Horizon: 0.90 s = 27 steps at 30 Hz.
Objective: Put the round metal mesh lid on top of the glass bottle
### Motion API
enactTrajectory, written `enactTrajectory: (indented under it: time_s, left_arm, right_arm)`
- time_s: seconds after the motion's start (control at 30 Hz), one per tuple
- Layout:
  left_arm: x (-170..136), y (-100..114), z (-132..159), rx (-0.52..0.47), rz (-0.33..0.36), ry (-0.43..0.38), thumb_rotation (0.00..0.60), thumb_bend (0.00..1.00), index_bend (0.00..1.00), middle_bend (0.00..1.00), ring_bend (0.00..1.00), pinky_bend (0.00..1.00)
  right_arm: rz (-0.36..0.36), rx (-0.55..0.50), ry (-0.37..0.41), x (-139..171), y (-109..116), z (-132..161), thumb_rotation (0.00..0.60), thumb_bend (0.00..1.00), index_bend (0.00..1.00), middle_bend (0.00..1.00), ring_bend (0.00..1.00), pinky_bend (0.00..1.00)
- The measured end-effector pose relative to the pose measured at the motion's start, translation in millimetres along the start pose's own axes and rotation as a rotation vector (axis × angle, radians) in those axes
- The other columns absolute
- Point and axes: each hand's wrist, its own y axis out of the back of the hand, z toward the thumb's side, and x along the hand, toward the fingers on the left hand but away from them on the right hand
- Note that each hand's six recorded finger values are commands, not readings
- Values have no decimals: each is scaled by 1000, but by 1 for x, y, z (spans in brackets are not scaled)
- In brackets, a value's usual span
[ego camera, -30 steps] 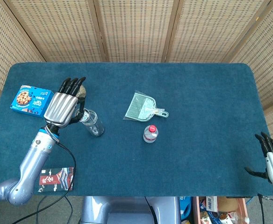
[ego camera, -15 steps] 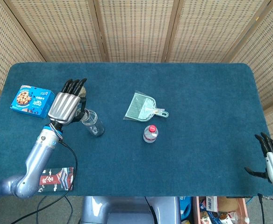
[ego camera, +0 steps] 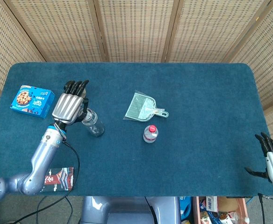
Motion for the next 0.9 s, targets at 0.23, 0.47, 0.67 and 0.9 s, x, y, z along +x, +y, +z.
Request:
enactTrajectory:
  time_s: [0.23, 0.47, 0.67, 0.9]
  left_arm:
    - [0, -4, 1, 1, -10, 0, 600, 405, 603, 0, 0, 0]
    - [0, -3, 2, 1, -10, -1, 600, 405, 580, 0, 0, 0]
    - [-1, -4, 1, 11, -19, 7, 600, 404, 567, 0, 0, 0]
    - [0, -6, 1, 20, -23, 12, 600, 400, 554, 0, 0, 0]
  right_arm:
    - [-1, -2, 0, 0, 0, 0, 600, 49, 86, 0, 0, 0]
    - [-1, -5, 0, 0, 1, 0, 600, 49, 86, 0, 0, 0]
    - [-2, -7, -1, 1, 1, 0, 600, 48, 86, 0, 0, 0]
    - [0, -10, 0, 1, 1, 0, 600, 49, 86, 0, 0, 0]
